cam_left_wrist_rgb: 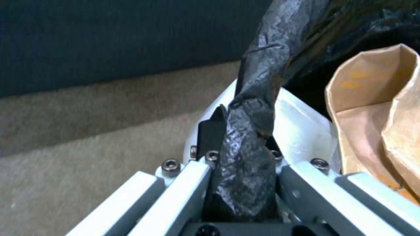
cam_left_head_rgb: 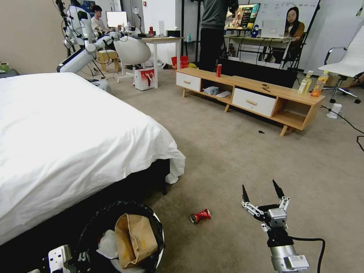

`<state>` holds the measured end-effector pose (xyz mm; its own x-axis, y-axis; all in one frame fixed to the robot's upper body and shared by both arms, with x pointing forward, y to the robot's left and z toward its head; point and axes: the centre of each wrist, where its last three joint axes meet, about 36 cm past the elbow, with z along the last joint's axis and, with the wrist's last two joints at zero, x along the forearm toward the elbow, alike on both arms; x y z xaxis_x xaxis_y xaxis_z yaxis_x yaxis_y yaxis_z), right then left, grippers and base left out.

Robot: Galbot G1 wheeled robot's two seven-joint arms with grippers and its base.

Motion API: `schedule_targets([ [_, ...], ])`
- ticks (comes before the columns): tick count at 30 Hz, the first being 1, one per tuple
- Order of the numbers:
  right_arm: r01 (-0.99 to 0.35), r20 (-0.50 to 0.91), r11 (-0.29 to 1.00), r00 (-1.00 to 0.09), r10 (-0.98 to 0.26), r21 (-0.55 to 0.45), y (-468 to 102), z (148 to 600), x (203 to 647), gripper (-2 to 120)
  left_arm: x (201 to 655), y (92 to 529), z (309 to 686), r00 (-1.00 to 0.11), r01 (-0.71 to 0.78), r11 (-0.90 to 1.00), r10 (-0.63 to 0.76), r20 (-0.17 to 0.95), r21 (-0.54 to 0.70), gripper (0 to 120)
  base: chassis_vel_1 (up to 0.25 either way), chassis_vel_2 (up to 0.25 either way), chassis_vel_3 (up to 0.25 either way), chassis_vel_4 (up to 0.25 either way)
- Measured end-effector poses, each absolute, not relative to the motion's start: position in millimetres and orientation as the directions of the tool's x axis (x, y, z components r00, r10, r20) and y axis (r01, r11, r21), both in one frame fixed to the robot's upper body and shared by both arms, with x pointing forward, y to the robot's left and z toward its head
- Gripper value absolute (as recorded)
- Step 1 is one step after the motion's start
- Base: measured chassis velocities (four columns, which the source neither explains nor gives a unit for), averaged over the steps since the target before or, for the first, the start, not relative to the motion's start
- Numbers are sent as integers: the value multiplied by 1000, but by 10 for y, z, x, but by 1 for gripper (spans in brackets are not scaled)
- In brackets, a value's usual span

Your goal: Pick up the trash bin and place the garbage on the floor into it.

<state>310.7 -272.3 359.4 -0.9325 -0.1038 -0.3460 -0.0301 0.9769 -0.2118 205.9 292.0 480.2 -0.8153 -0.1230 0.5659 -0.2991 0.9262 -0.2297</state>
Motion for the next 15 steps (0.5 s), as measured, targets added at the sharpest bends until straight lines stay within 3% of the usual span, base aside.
schedule_targets([
  [15, -34, -344, 977, -933, -107, -209, -2713, 3582, 3093, 100, 2061, 2917, 4798, -815, -299, 926, -122, 567, -231, 1, -100, 104, 102, -112],
])
